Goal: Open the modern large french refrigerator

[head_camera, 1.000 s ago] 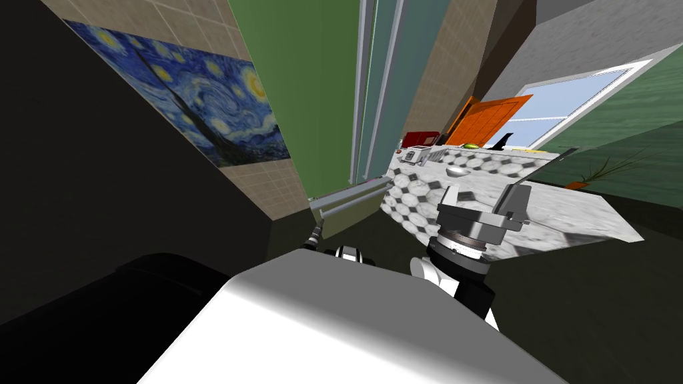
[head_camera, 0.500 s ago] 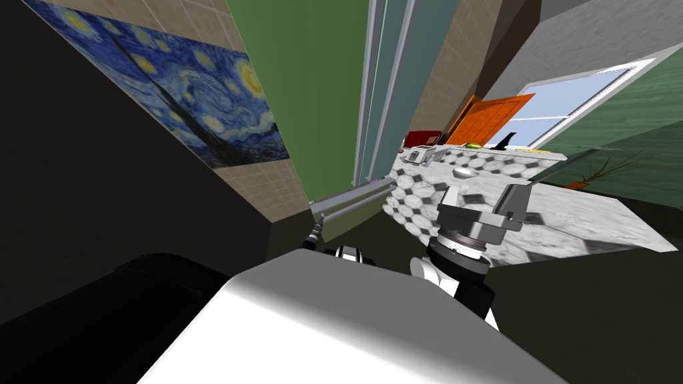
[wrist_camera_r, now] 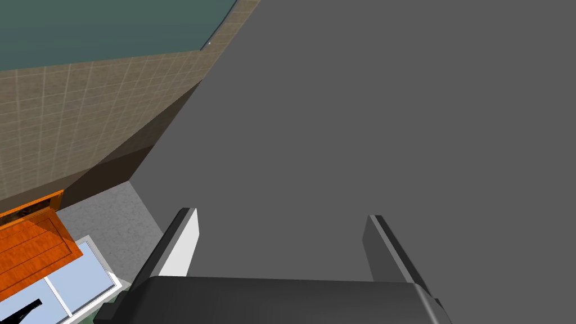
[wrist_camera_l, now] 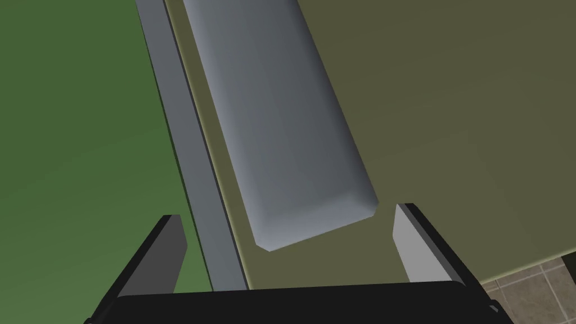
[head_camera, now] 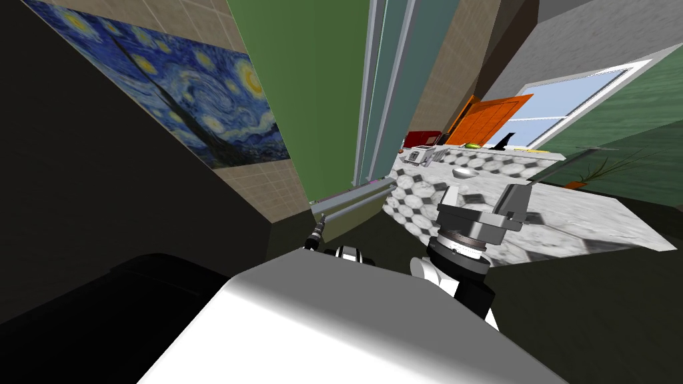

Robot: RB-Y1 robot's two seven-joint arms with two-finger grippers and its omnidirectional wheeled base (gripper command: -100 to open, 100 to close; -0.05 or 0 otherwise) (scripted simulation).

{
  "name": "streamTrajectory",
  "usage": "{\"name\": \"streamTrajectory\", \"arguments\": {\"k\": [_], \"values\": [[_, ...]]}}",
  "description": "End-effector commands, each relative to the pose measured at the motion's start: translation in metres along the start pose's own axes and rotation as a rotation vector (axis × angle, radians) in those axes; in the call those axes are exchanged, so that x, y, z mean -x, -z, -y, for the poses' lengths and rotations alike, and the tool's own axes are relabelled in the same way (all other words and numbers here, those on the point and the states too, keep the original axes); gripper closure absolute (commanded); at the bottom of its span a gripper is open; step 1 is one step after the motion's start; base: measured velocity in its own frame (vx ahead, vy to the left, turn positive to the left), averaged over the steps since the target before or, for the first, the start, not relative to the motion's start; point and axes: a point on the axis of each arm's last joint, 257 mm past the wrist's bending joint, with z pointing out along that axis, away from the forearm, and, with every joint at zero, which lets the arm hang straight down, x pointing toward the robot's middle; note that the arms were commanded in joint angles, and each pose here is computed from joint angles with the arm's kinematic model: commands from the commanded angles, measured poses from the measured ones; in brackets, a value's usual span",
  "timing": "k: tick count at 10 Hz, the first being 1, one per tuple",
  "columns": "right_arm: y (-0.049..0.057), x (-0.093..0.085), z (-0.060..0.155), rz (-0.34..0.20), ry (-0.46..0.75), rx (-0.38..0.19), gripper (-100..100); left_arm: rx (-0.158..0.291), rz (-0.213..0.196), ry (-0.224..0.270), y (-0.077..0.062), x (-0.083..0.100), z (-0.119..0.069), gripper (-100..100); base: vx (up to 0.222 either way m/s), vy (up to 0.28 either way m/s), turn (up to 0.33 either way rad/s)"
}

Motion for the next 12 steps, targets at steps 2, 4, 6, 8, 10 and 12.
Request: {"name": "streamTrajectory", "arguments": {"k": [2, 4, 6, 8, 10, 12], "values": [[0.0, 0.0, 0.0, 0.0, 0.0, 0.0, 0, 0.002, 0.003, 0.002, -0.02, 0.005, 0.002, -100, -0.009, -0.004, -0.008], [0.0, 0.0, 0.0, 0.0, 0.0, 0.0, 0, 0.002, 0.003, 0.003, -0.021, 0.004, 0.002, -100, -0.004, -0.002, -0.004], [0.0, 0.0, 0.0, 0.0, 0.0, 0.0, 0, 0.002, 0.001, 0.001, -0.006, 0.002, 0.0, 100, 0.013, 0.001, 0.007], [0.0, 0.0, 0.0, 0.0, 0.0, 0.0, 0, 0.001, 0.0, 0.0, 0.004, 0.0, -0.001, 100, 0.019, 0.002, 0.001], [0.0, 0.0, 0.0, 0.0, 0.0, 0.0, 0, 0.01, -0.007, 0.006, 0.007, -0.005, -0.005, 100, 0.012, -0.002, -0.004], [0.0, 0.0, 0.0, 0.0, 0.0, 0.0, 0, -0.001, -0.006, 0.004, 0.011, -0.007, 0.002, 100, -0.088, -0.09, 0.018]]}}
